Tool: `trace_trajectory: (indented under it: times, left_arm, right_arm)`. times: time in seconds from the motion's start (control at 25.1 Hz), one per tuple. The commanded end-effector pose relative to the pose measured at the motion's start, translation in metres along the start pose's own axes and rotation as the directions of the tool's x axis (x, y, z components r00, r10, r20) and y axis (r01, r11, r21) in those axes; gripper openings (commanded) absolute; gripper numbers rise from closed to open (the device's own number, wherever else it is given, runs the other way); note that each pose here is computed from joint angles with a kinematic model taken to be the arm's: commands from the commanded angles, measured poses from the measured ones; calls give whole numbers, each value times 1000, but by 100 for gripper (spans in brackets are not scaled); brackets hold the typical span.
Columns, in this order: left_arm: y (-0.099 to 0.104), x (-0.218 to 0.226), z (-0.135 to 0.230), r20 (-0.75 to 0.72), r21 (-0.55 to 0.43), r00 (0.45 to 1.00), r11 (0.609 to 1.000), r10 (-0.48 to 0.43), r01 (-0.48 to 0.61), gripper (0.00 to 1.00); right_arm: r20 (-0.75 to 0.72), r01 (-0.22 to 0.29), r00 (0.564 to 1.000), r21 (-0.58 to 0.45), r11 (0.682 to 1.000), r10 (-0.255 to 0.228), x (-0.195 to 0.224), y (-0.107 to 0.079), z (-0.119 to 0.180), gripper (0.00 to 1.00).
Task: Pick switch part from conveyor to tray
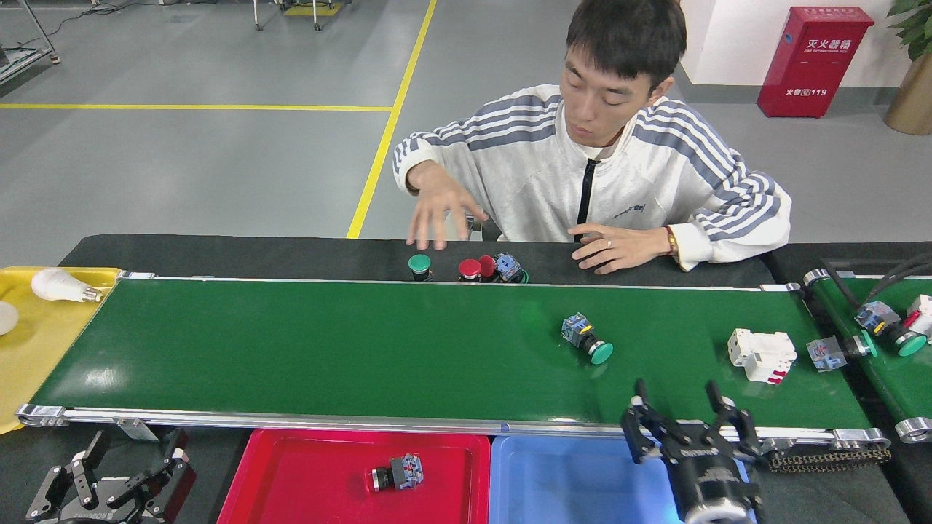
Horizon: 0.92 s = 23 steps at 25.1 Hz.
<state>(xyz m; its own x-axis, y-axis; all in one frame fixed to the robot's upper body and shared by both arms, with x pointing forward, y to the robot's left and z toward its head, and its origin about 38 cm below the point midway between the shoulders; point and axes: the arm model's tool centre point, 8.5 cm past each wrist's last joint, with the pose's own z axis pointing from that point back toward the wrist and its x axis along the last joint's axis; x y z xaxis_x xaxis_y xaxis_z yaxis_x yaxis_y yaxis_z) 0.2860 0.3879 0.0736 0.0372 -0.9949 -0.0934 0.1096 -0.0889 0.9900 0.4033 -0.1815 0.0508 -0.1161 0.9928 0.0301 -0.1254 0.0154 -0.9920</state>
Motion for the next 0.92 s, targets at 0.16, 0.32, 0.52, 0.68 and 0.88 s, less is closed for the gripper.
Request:
trace_trajectory:
  times: [0.16,0.32,0.52,0.68,0.88]
  left_arm:
    - [9,0,-4,14,23,1000,1000,-20,20,100]
    - [10,0,-6,15,25,1000,1000,-20,19,100]
    - [12,2,-10,21,34,1000,999,-16,15,100]
    - [12,10,-13,42,34,999,999,-14,13,100]
    - [12,10,-13,44,34,999,999,-16,14,100]
  right_arm:
    - [87,-30,996,33,999,27,30,-8,-38,100]
    - [118,-16,993,56,998,9,58,-14,-65,100]
    - [170,-41,985,118,992,20,81,-13,-92,70]
    - [226,-58,974,150,987,23,86,-4,-94,15]
    - [234,-31,972,128,991,0,86,-9,-91,1]
